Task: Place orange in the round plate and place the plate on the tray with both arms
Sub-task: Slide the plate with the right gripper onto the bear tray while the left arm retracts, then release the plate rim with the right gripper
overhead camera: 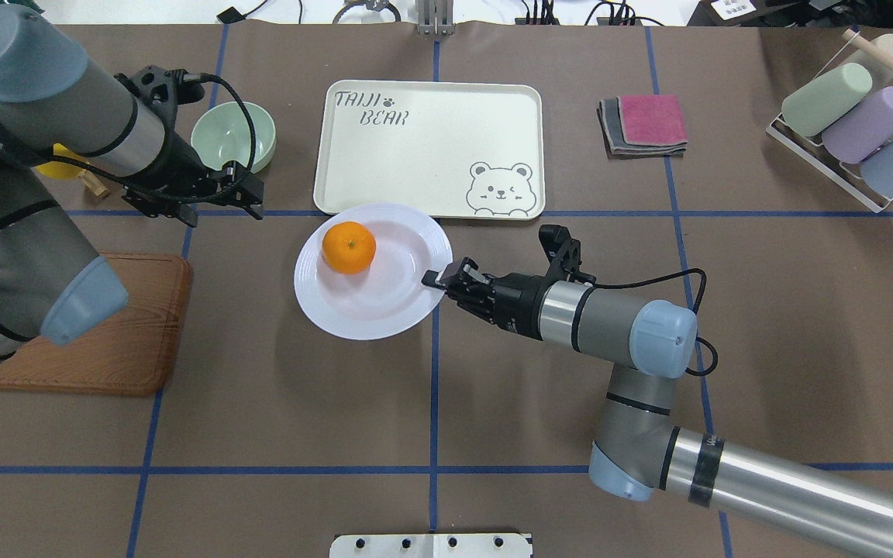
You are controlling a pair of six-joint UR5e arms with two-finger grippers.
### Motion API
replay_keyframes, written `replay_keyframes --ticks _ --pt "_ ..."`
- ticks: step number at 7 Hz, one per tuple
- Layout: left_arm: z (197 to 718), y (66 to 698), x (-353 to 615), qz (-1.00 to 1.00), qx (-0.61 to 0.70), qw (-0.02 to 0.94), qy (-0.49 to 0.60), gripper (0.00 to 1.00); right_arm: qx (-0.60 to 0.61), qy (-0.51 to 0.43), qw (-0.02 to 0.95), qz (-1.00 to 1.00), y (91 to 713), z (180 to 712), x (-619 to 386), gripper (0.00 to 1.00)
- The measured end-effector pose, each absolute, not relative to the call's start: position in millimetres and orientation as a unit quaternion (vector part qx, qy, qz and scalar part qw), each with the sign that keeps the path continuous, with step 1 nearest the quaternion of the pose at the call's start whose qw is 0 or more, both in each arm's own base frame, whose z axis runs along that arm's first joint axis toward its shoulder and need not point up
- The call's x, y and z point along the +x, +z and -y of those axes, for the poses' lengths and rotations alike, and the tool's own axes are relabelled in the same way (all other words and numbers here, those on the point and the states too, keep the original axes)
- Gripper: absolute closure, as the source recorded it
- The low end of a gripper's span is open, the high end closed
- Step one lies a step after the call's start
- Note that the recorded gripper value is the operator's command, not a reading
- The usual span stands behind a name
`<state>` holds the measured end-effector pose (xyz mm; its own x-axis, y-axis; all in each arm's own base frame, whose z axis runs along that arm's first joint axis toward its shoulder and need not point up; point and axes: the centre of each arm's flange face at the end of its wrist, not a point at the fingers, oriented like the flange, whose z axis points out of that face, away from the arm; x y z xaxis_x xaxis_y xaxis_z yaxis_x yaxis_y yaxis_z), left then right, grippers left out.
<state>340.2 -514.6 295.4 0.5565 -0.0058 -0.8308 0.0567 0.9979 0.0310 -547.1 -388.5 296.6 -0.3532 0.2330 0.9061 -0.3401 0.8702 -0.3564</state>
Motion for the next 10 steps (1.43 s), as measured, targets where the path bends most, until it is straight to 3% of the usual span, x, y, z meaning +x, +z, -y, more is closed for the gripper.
replay_keyframes --ticks 4,6,7,8,9,10 --pt "535 344 287 -0.441 0.068 0.895 0.024 0.02 0.084 0.434 0.549 0.709 309 472 -570 0.95" --pt "536 346 285 -0.438 0.07 0.896 0.024 0.02 0.102 0.484 0.562 0.663 294 491 -585 0.83" --pt "537 347 285 -0.438 0.07 0.896 0.024 0.02 0.111 0.496 0.571 0.645 294 495 -588 0.52" --pt "537 347 285 -0.438 0.07 0.896 0.024 0.02 0.118 0.504 0.578 0.631 296 498 -591 0.14" --pt "537 347 285 -0.438 0.07 0.896 0.024 0.02 0.12 0.507 0.581 0.625 294 499 -591 0.0" --pt "537 347 284 -0.438 0.07 0.896 0.024 0.02 0.113 0.494 0.592 0.627 289 497 -588 0.0"
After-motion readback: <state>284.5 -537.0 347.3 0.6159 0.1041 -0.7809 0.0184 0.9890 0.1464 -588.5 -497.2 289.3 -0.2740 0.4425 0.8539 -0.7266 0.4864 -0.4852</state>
